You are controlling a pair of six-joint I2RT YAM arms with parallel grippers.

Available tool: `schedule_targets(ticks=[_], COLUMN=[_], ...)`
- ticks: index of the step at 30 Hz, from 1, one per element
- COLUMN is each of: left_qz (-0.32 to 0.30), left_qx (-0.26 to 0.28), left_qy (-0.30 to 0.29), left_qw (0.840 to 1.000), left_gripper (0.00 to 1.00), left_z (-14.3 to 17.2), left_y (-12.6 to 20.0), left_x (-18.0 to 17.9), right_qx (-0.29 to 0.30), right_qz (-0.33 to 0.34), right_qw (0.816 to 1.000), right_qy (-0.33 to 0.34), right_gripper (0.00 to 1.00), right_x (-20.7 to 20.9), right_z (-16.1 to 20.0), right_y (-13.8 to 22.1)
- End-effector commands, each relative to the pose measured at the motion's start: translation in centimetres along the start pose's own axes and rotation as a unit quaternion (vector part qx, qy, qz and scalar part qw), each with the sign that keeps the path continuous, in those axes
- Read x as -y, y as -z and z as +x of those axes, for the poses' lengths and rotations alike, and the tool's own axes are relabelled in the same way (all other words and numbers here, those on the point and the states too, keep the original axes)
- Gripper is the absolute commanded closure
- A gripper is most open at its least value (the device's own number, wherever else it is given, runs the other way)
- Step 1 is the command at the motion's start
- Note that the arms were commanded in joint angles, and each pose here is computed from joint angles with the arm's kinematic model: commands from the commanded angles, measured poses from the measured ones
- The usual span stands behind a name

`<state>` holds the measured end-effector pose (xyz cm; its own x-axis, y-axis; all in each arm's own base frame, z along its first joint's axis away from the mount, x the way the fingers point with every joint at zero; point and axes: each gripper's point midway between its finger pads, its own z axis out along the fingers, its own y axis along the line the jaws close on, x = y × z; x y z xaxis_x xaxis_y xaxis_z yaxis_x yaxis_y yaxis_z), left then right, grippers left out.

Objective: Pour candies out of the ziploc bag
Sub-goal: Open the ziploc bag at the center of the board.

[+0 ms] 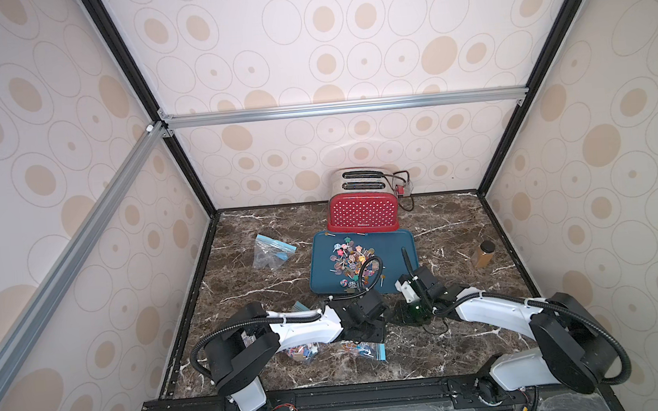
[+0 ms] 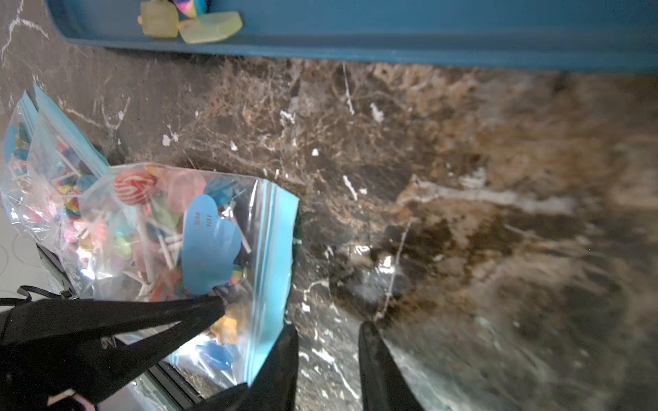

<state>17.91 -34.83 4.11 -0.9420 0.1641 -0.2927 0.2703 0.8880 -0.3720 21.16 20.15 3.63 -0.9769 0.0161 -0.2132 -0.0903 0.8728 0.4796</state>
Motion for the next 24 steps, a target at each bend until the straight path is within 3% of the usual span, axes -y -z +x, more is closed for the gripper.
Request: schedule_targets(ticks=[1, 10, 14, 24], left_qz=[-0.052, -0.126, -0.157, -0.163], left_qx=[0.001, -0.005, -0.014, -0.03], left_qy=[-0.02, -0.02, -0.008, 0.001], left_qw=[0.998, 0.992, 0.987, 0.986], left_gripper=[0.49, 0.6, 0.69, 0.71], left_z=[-0.8, -0.6, 0.0, 0.6], left_y=[0.7, 1.4, 1.0, -0.3], left_x=[0.0, 0.0, -0.9, 0.2], right_qx=[0.041, 0.092, 0.096, 0.094], right_qz=[0.074, 0.102, 0.099, 0.091], right_qw=[0.996, 0.99, 0.99, 0.991], right_qy=[0.001, -0.027, -0.034, -0.037], right_gripper=[0.68, 0.68, 0.68, 0.68], right_x=[1.8, 4.5, 5.1, 5.4], right_z=[-1.1, -2.1, -2.1, -1.9], right_y=[2.5, 6.8, 7.3, 7.2])
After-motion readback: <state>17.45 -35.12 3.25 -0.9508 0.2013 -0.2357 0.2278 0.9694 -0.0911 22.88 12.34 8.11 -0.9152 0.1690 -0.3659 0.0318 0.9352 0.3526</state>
